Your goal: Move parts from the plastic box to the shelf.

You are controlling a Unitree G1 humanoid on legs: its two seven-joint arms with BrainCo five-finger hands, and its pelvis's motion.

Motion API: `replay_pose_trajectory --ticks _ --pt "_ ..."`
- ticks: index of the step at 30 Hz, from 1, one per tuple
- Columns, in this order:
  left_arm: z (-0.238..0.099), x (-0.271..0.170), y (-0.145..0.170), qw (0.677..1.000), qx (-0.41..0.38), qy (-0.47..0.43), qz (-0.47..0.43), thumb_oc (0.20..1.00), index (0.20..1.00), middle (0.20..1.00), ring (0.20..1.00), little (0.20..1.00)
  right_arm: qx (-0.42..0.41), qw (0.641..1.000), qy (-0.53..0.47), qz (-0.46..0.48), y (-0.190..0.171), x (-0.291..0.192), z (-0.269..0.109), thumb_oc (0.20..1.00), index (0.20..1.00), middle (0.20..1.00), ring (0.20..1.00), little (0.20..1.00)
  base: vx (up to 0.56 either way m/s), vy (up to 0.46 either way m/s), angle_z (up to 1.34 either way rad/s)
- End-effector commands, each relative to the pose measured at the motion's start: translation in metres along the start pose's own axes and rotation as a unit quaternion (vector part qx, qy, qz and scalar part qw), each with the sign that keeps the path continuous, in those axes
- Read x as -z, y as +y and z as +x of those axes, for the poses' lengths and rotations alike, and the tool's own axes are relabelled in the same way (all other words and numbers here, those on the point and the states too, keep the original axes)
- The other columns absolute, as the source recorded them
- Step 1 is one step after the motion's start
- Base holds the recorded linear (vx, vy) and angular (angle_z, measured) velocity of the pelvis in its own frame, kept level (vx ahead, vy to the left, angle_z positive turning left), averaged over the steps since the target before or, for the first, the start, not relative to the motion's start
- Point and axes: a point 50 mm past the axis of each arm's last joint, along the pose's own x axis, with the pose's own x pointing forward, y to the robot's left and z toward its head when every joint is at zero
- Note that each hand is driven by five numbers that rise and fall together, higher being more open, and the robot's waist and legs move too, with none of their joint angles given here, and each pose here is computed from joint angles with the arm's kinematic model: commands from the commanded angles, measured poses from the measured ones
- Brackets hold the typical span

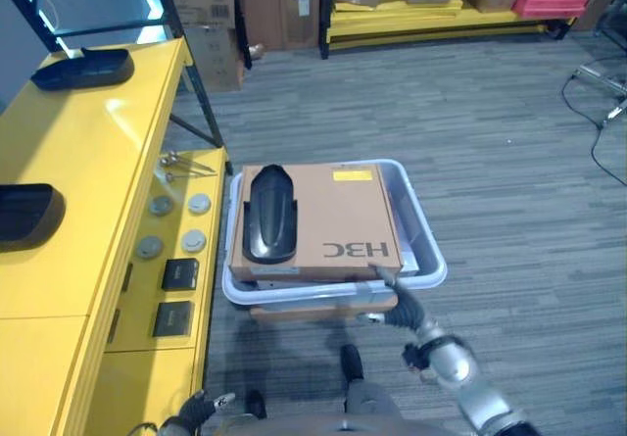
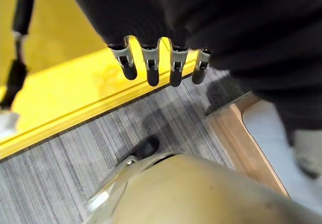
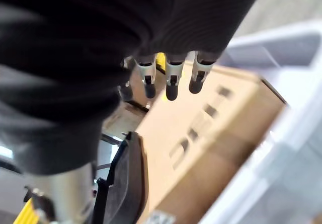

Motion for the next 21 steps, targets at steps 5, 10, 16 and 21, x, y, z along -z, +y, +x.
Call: replay_pose_trajectory --ticks 5,10,16,21 --pt "0.005 -0.028 0.010 0.999 -0.011 -0.049 0.010 1.000 1.000 1.000 1.000 1.000 0.096 0.987 -0.125 0.002 -0.029 -0.048 0.028 1.000 1.000 1.000 1.000 1.000 -0.01 0.034 0.08" --pt "0.005 -0.059 0.014 0.992 -0.045 -0.109 0.038 1.000 1.000 1.000 1.000 1.000 0.202 0.967 -0.152 -0.018 -0.056 -0.073 0.070 1.000 1.000 1.000 1.000 1.000 -0.08 -0.024 0.22" --pt "0.002 -0.091 0.024 0.982 -0.061 -0.169 0.060 1.000 1.000 1.000 1.000 1.000 0.272 0.950 -0.148 -0.039 -0.085 -0.092 0.111 1.000 1.000 1.000 1.000 1.000 -0.10 -0.040 0.35" --pt "0.001 -0.106 0.034 0.975 -0.078 -0.195 0.069 1.000 1.000 1.000 1.000 1.000 0.311 0.937 -0.142 -0.074 -0.113 -0.107 0.133 1.000 1.000 1.000 1.000 1.000 -0.06 -0.006 0.34"
